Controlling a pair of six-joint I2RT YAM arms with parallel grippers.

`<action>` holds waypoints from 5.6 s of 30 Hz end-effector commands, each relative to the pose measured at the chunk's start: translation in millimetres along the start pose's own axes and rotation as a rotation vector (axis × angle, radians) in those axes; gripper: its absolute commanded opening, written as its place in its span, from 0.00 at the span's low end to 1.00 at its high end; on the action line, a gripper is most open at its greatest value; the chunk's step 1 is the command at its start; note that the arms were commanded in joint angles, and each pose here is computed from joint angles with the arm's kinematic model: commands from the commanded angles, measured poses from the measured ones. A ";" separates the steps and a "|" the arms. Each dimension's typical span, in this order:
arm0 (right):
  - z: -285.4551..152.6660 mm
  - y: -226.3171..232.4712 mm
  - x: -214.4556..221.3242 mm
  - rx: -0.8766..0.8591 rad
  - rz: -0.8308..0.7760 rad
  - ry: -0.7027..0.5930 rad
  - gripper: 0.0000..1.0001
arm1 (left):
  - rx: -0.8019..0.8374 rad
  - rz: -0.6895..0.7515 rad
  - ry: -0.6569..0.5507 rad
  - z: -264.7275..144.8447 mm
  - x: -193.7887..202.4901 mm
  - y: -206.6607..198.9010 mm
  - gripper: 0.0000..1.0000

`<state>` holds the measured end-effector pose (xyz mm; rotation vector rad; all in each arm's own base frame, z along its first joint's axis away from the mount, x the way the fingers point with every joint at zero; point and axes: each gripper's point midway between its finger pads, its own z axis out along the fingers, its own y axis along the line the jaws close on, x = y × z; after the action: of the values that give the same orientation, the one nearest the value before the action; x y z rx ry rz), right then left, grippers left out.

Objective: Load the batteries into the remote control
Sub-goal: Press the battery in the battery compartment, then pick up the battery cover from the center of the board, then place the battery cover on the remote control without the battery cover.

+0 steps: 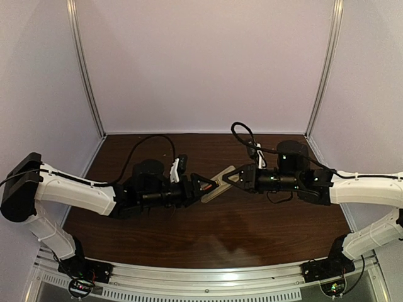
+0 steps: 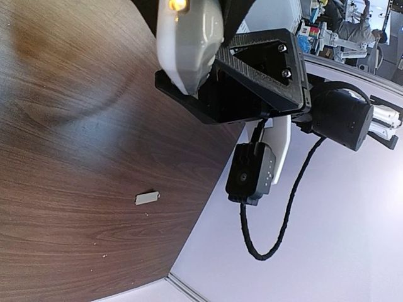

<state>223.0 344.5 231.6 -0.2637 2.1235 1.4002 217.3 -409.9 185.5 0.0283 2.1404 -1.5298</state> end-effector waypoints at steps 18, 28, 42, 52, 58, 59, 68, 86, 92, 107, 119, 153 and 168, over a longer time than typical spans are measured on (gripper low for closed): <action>-46.8 -26.9 -45.1 0.048 0.012 -0.095 0.00 | -0.162 0.584 -0.023 -67.3 -66.5 -15.1 0.98; -53.7 -49.6 -37.1 0.098 0.003 -0.053 0.00 | -0.816 0.686 0.263 -119.1 -144.4 124.7 0.97; -39.0 -58.6 -19.1 0.048 0.016 0.033 0.00 | -0.917 0.795 0.655 -122.8 -161.1 216.9 0.90; -37.9 -59.2 -16.0 0.040 0.018 0.045 0.00 | -0.985 0.812 0.794 -114.7 -169.3 267.6 0.73; -37.1 -60.2 -15.4 0.040 0.019 0.047 0.00 | -0.942 0.913 0.802 -111.9 -179.9 269.5 0.67; -37.0 -59.8 -15.7 0.039 0.018 0.047 0.00 | -0.923 0.941 0.791 -110.4 -183.4 266.7 0.67; -35.1 -57.7 -17.9 0.037 0.015 0.056 0.00 | -0.769 0.955 0.763 -107.6 -201.4 263.3 0.61; -32.6 -60.1 -18.0 0.046 0.020 0.064 0.00 | -0.685 0.891 0.890 -106.9 -168.5 290.7 0.48; -31.3 -60.1 -19.2 0.045 0.020 0.062 0.00 | -0.689 0.859 0.902 -111.0 -161.1 293.4 0.45; -29.9 -52.7 -26.4 0.029 0.004 0.056 0.00 | -0.660 0.807 0.930 -120.0 -144.8 299.9 0.42; -26.7 -55.7 -26.9 0.021 0.020 0.042 0.00 | -0.652 0.798 0.903 -103.4 -147.3 284.3 0.25; -19.1 -27.1 -8.4 -0.153 0.201 -0.054 0.00 | -0.248 1.287 0.581 -38.5 -15.4 -37.7 0.17; -14.4 -33.6 11.3 -0.142 0.299 -0.085 0.00 | -0.344 1.292 0.764 -26.0 15.1 -6.1 0.18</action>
<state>223.5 319.5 197.1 -0.0023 2.1204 1.6667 186.5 -393.7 195.8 1.7149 1.9592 -0.3987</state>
